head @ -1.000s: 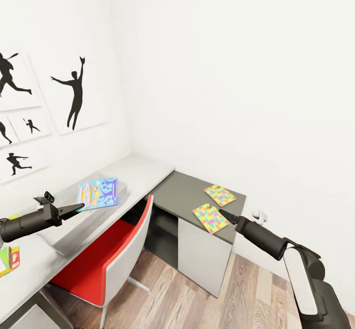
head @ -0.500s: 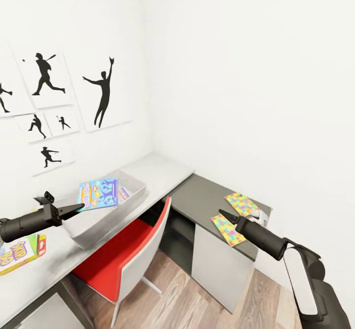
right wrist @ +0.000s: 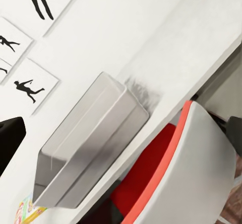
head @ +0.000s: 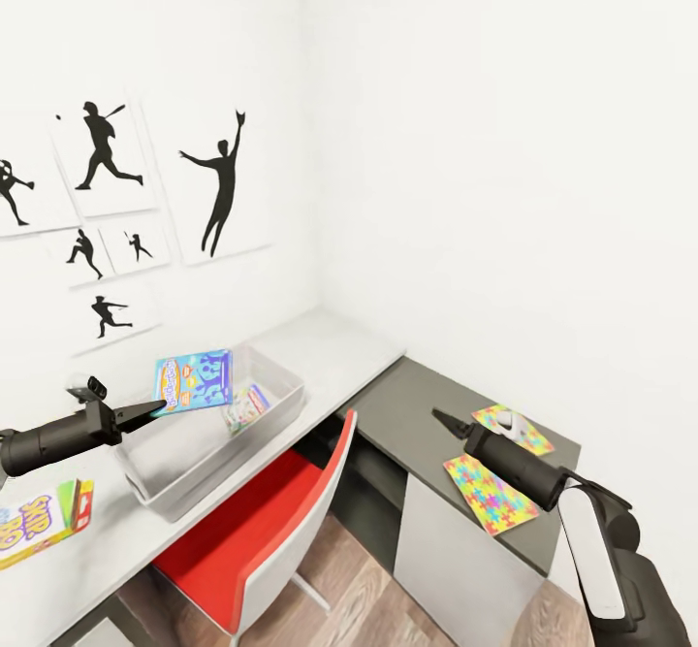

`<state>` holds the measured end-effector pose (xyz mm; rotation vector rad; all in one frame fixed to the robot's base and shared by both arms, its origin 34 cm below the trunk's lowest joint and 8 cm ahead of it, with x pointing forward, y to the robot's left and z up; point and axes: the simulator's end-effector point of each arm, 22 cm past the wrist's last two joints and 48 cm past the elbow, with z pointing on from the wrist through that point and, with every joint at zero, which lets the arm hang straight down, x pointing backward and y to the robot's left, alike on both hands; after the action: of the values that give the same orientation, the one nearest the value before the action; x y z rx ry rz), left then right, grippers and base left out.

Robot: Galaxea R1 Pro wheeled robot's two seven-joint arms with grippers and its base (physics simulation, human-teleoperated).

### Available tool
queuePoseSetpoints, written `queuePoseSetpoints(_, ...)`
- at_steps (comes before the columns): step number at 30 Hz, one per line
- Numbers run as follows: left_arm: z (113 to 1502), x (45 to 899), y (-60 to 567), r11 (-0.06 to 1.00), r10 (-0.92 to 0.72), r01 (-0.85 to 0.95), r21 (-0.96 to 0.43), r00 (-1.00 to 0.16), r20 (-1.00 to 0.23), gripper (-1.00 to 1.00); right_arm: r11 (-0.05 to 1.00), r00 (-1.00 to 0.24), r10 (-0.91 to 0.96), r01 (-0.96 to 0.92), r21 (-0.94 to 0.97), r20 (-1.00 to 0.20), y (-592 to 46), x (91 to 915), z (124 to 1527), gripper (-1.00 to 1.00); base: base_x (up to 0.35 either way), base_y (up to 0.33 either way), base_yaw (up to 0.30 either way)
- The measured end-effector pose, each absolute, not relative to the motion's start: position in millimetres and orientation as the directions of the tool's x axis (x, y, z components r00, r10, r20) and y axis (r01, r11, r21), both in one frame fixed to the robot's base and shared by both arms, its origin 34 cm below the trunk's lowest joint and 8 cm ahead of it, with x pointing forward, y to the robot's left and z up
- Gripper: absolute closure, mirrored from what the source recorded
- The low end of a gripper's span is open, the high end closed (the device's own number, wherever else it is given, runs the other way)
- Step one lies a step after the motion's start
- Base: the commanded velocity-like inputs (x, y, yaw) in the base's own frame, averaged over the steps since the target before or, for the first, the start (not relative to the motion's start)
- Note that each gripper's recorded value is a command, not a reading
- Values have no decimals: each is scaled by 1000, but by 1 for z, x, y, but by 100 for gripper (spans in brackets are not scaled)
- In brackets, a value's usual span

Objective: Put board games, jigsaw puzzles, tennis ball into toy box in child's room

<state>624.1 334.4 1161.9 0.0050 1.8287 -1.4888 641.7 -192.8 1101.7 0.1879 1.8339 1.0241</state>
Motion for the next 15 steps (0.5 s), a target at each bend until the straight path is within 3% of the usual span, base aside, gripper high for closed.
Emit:
queuePoseSetpoints(9,1163,624,334,314,-445,450,-836,-708,-548,100,630,-517,527,-294,719,-674,-193,639,1102,-100,137,0,0)
queuePoseSetpoints(15,1162,624,334,312,-446,449,-837,-709,-546,100,643,-565,533,-213,735,-630,-217,637,1088,-100,19,1,0)
